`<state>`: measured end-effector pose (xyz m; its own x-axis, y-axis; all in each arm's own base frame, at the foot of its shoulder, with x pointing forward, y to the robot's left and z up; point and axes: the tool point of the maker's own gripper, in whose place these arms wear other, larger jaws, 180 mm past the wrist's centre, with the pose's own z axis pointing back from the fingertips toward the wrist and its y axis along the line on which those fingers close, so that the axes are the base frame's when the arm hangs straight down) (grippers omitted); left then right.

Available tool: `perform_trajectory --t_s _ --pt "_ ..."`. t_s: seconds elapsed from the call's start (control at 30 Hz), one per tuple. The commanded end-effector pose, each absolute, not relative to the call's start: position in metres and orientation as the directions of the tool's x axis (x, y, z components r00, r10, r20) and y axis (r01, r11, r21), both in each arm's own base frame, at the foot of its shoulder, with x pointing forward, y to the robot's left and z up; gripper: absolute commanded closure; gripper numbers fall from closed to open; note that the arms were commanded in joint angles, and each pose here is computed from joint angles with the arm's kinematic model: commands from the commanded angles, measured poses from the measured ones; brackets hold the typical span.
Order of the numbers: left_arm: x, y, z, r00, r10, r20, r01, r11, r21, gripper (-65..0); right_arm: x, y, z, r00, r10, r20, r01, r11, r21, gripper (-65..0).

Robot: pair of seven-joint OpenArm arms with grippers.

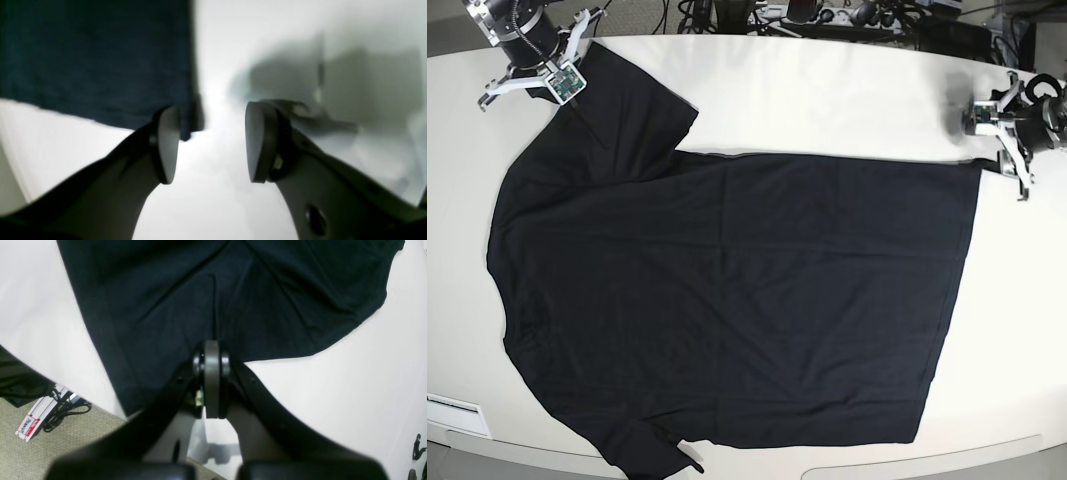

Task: Fold the T-shirt properly
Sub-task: 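Move both grippers to the shirt's shoulder corners and grasp them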

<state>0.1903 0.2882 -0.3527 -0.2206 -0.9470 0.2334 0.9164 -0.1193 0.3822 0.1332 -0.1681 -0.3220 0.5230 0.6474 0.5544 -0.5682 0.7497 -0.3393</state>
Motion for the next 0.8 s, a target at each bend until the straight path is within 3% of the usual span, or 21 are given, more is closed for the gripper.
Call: perform_trajectory --t_s 0.0,0.27,0.47,0.53,0.63,0.77 --pt "0.201 0.292 -0.345 -0.257 -0.944 0.207 0.897 -0.153 0.415 -32.1 0.136 -0.167 -0.316 0.504 0.651 0.567 -0.567 0.745 -0.352 0.0" --pt "0.205 0.294 -0.378 -0.320 -0.935 0.151 0.877 -0.233 0.420 -32.1 0.136 -0.167 -0.316 0.504 0.652 0.567 -0.567 0.745 -0.352 0.0" --pt "0.215 0.279 -0.388 -0.340 -0.925 0.171 0.872 -0.242 0.425 -31.6 0.136 -0.167 -0.316 0.506 0.652 0.564 -0.568 0.744 -0.352 0.0" --pt "0.220 0.276 -0.386 -0.348 -0.922 0.171 0.867 -0.247 0.434 -24.2 0.136 -0.167 -0.316 0.506 0.652 0.565 -0.567 0.745 -0.352 0.0" --pt "0.228 0.276 -0.382 -0.348 -0.923 0.162 0.855 -0.241 0.460 0.0 0.135 -0.167 -0.316 0.502 0.657 0.563 -0.573 0.740 -0.353 0.0" --pt "0.242 0.279 -0.376 -0.309 -0.939 0.150 0.832 -0.190 0.521 0.0 0.129 -0.153 -0.319 0.462 0.680 0.570 -0.642 0.699 -0.313 0.0"
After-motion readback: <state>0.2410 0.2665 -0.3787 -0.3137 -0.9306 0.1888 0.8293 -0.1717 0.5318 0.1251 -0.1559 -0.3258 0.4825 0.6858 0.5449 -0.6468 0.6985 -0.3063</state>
